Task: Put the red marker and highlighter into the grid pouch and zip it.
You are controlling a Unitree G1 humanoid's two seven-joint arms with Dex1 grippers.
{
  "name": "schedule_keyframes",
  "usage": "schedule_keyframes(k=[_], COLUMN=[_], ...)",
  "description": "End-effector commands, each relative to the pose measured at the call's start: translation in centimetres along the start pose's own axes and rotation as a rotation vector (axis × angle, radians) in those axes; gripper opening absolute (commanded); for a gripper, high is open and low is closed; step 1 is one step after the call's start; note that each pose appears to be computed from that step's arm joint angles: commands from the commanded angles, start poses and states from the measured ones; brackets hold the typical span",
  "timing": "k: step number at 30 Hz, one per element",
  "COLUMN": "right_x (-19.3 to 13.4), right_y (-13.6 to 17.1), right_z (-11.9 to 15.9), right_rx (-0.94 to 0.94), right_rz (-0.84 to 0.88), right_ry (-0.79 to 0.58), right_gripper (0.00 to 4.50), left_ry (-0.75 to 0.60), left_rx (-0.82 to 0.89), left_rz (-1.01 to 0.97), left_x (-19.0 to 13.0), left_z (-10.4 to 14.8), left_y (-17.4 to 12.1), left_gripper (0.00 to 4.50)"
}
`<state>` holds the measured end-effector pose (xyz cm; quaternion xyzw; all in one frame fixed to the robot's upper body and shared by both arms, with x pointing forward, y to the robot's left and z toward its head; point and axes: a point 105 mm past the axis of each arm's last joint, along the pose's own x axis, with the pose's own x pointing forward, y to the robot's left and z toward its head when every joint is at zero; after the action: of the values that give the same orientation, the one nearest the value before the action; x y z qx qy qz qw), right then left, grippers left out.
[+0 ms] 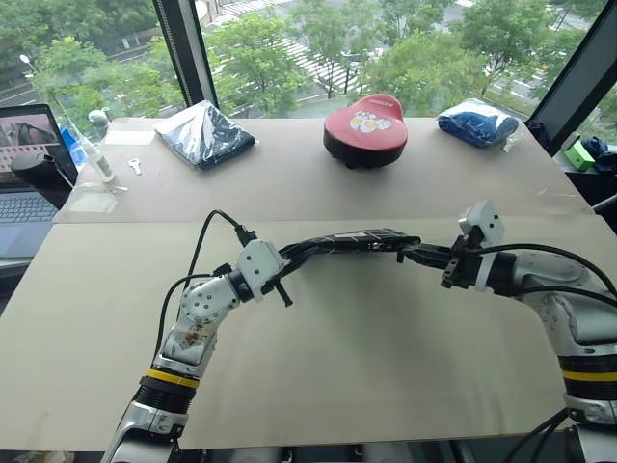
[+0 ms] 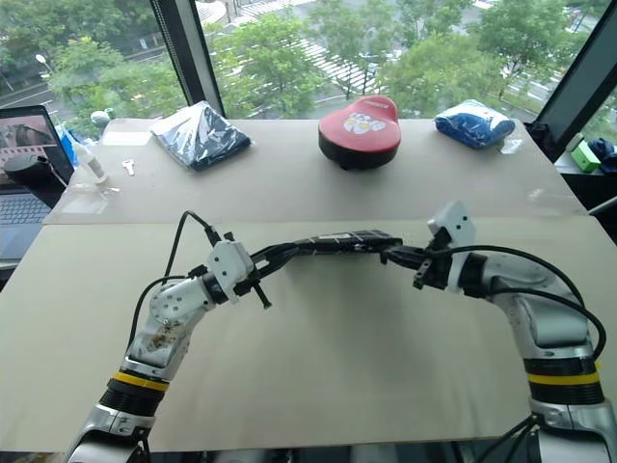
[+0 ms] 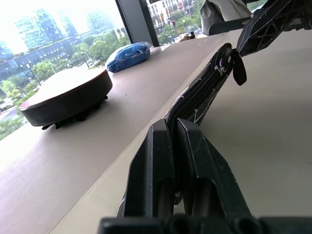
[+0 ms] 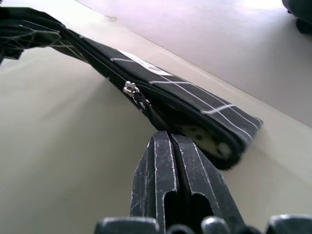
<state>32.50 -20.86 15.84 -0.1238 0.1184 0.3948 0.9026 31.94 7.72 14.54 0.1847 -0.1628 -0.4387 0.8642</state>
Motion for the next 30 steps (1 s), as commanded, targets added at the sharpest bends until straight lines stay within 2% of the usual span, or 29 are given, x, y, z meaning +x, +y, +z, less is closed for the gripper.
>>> schedule_keyframes(k=[1, 4, 11, 14, 18, 20, 25, 29, 30], right_x=[-3.8, -4.7, -2.7, -2.2, -3.1, -4.1, -6.4, -7.5, -7.4], right_y=[-3.7, -4.7, -3.4, -2.3, -2.1, -2.1, -2.6, -1.8, -1.6], right_z=[-0.6, -1.4, -0.6, -0.7, 0.0, 0.6, 0.8, 0.3, -0.1], right_rx=[-0.079, -0.091, -0.004, 0.031, 0.159, 0.184, 0.145, 0.127, 0.127], right_rz=[-0.156, -0.188, -0.133, -0.081, -0.061, -0.052, -0.107, -0.125, -0.132], right_ry=[0.068, 0.106, -0.013, -0.027, -0.097, -0.130, -0.109, -0.081, -0.073], right_gripper=[0.10, 0.10, 0.10, 0.78, 2.09, 2.09, 2.09, 2.09, 2.13], left_ry=[-0.038, -0.036, -0.045, -0.053, -0.071, -0.084, -0.099, -0.094, -0.102], left_rx=[0.035, 0.033, 0.028, 0.026, 0.028, 0.028, 0.026, 0.052, 0.038], left_rz=[0.028, 0.027, 0.010, -0.003, -0.047, -0.068, -0.132, -0.216, -0.244], left_x=[-0.1, -0.2, 0.2, 0.4, 0.7, 0.7, 0.6, 0.5, 0.6], left_z=[1.1, 1.1, 1.1, 1.2, 1.3, 1.4, 1.3, 0.6, 0.5], left_y=[1.0, 1.0, 0.7, 0.5, -0.1, -0.3, -0.7, -1.6, -2.0], left_gripper=[0.00, 0.00, 0.00, 0.00, 0.00, 0.00, 0.00, 0.00, 0.40])
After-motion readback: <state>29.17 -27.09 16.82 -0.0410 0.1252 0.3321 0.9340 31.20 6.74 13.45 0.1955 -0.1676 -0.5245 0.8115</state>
